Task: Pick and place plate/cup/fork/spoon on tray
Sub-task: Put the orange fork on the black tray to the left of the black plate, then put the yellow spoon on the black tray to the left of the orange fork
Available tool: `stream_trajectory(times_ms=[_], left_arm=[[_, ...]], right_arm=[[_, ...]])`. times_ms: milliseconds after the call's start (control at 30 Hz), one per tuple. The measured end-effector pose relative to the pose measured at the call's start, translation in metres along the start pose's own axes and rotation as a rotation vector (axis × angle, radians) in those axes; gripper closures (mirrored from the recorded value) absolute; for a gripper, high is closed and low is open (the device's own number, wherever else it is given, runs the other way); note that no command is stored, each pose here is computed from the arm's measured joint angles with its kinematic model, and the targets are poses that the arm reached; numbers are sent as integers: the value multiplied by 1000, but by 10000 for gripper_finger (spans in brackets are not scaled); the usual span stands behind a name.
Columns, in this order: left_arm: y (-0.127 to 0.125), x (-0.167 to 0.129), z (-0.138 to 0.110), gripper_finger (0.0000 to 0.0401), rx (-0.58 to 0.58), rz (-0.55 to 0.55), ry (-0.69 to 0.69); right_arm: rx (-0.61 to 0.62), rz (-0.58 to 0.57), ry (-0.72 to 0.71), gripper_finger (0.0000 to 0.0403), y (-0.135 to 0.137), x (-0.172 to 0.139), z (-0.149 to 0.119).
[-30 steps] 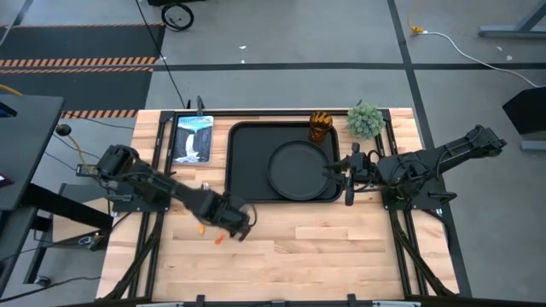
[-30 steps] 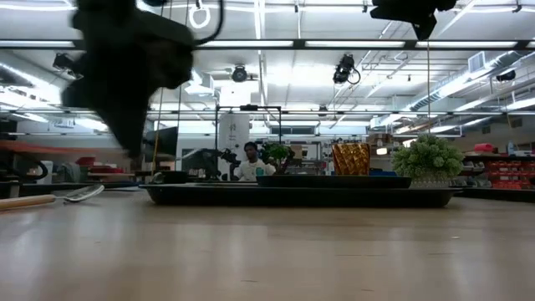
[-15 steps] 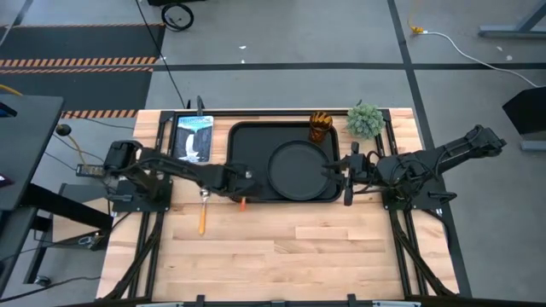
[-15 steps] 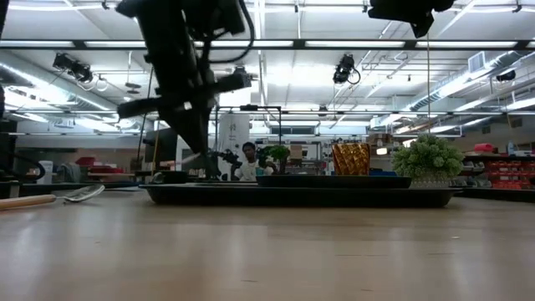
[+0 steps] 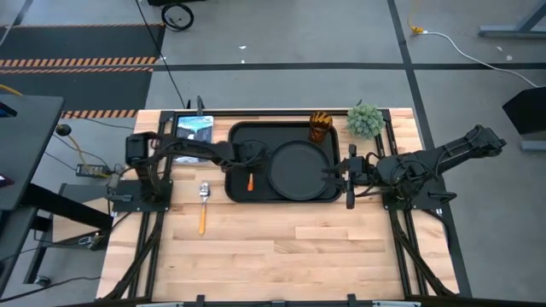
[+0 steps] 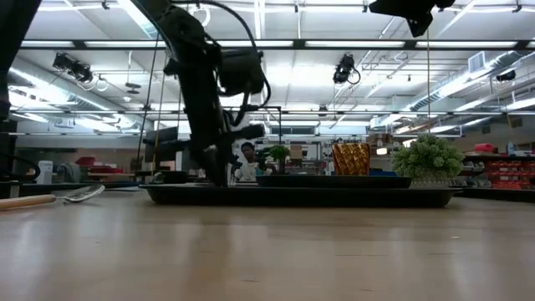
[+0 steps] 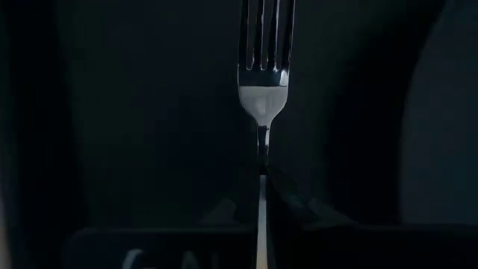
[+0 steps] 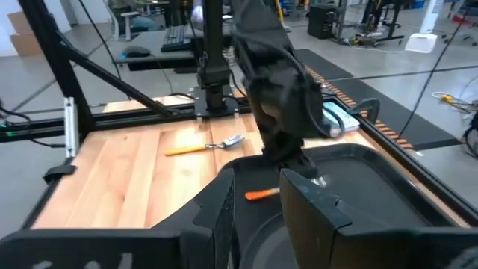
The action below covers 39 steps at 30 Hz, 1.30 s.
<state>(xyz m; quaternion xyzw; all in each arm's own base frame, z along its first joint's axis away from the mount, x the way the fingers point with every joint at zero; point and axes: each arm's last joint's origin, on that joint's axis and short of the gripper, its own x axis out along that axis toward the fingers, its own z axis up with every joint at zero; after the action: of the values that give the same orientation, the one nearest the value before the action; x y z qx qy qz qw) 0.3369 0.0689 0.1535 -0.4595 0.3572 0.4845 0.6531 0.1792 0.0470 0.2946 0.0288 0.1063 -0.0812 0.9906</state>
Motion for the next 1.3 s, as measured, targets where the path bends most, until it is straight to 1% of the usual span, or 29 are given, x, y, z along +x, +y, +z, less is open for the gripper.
stream_trajectory(times_ms=[133,300,433,633,767,900,1133,1167,1300], left_arm=[[-1,17,-2,385,-29,-3,31],[-4,22,-5,377,-67,-8,0],[-5,21,-9,343,-58,-2,-33],[-6,20,-12,280,-49,-5,-36],[-5,11,-15,251,11,6,-49],[-3,-7,-16,235,65,16,-80],[-3,-37,-27,220,252,8,-125],[-1,-41,-31,220,288,24,-132],[6,-60,-43,220,371,77,-178]], right_arm=[[18,33,3,287,2,0,0],[20,65,8,287,4,-1,0],[18,74,9,287,5,-2,-1],[21,74,9,287,6,-2,-1],[22,74,9,287,6,-2,-1],[26,73,11,287,5,-2,-1],[28,36,4,287,4,-2,-1],[25,26,-1,287,4,-2,0],[24,-28,-25,287,2,-2,2]])
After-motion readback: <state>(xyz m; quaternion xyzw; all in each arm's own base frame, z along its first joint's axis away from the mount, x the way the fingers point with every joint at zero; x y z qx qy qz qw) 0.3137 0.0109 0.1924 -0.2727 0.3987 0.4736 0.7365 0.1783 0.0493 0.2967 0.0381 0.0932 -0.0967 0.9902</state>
